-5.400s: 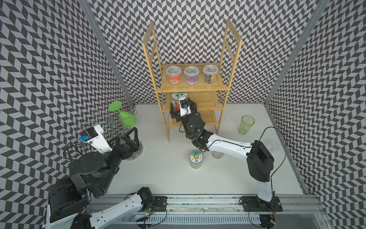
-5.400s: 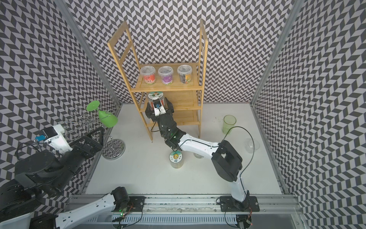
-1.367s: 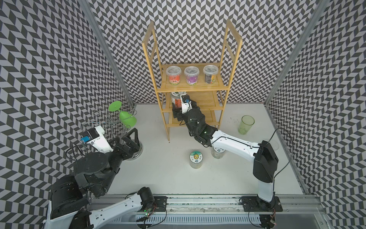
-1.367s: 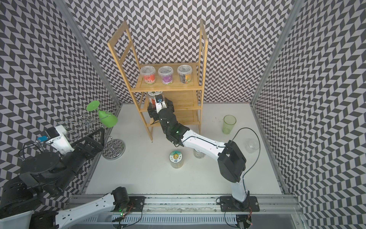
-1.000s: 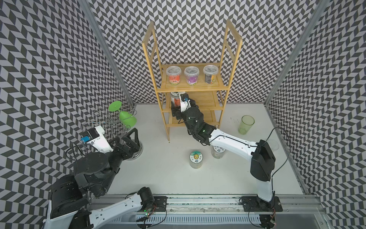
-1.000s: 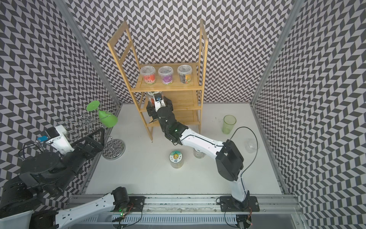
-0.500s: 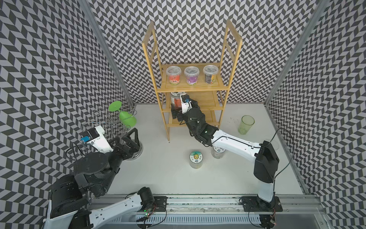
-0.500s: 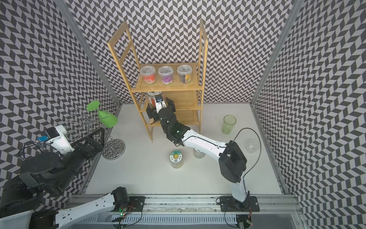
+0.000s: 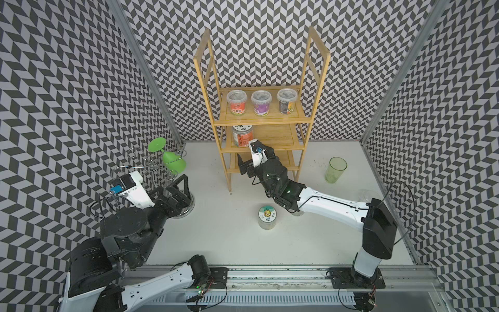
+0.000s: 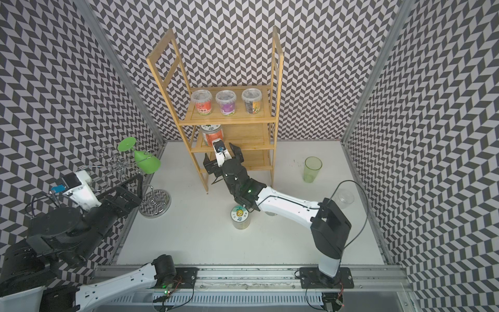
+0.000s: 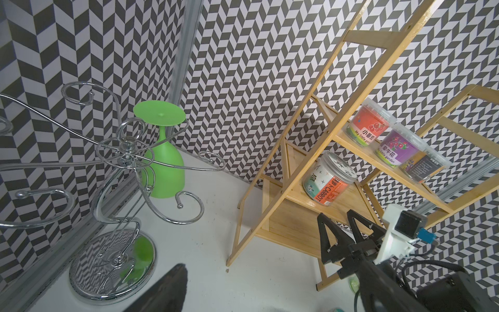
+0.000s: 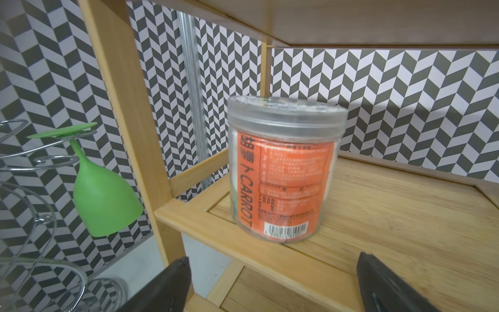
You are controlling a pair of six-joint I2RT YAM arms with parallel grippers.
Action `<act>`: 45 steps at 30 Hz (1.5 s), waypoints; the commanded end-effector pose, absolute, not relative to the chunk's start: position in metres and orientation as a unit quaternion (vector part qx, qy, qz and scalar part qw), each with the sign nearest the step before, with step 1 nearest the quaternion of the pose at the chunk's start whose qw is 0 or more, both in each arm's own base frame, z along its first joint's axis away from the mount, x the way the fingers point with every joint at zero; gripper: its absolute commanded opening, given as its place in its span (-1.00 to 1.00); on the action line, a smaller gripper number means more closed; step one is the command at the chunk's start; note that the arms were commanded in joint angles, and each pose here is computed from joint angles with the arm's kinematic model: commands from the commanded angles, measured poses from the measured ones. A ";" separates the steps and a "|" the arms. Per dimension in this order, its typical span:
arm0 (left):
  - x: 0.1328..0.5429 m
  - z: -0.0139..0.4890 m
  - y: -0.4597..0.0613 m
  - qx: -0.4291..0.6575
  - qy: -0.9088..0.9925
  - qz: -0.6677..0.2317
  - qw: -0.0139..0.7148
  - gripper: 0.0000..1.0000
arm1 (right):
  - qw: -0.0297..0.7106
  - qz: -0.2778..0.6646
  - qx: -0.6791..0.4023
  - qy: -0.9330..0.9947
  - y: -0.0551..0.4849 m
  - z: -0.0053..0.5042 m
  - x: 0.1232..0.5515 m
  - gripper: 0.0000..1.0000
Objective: Place the seed container on the shelf
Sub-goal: Place the seed jar on the shelf, then pick up the seed jar at the center of the board.
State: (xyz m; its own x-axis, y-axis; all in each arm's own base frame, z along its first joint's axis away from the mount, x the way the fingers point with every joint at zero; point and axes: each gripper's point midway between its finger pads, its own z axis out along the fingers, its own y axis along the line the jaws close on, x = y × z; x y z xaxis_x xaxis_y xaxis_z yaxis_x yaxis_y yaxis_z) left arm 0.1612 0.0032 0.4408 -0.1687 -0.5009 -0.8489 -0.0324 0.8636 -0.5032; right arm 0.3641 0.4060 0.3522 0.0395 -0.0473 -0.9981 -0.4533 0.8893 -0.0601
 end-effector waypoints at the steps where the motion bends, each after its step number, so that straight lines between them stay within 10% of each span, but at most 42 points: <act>1: 0.160 0.442 0.006 -0.174 0.743 -0.183 0.620 0.99 | 0.733 0.169 -0.158 0.639 0.386 0.401 0.341 0.99; 21: 0.181 0.379 -0.097 0.020 0.859 -0.125 0.496 0.94 | 0.679 0.170 -0.157 0.697 0.261 0.357 0.226 0.99; 45: 0.179 0.232 -0.249 0.243 0.926 -0.146 0.248 0.96 | 0.648 0.113 -0.002 0.753 0.147 0.333 0.209 0.97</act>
State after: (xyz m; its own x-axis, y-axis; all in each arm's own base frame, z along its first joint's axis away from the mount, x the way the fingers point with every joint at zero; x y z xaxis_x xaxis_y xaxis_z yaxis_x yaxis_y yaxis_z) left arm 0.1811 -0.2314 0.2325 -0.7749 0.3372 -0.5346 0.4648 0.8772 -0.1205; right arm 0.2109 0.1615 0.3249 -0.1739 0.1024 -0.9794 -0.1950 0.9713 0.1362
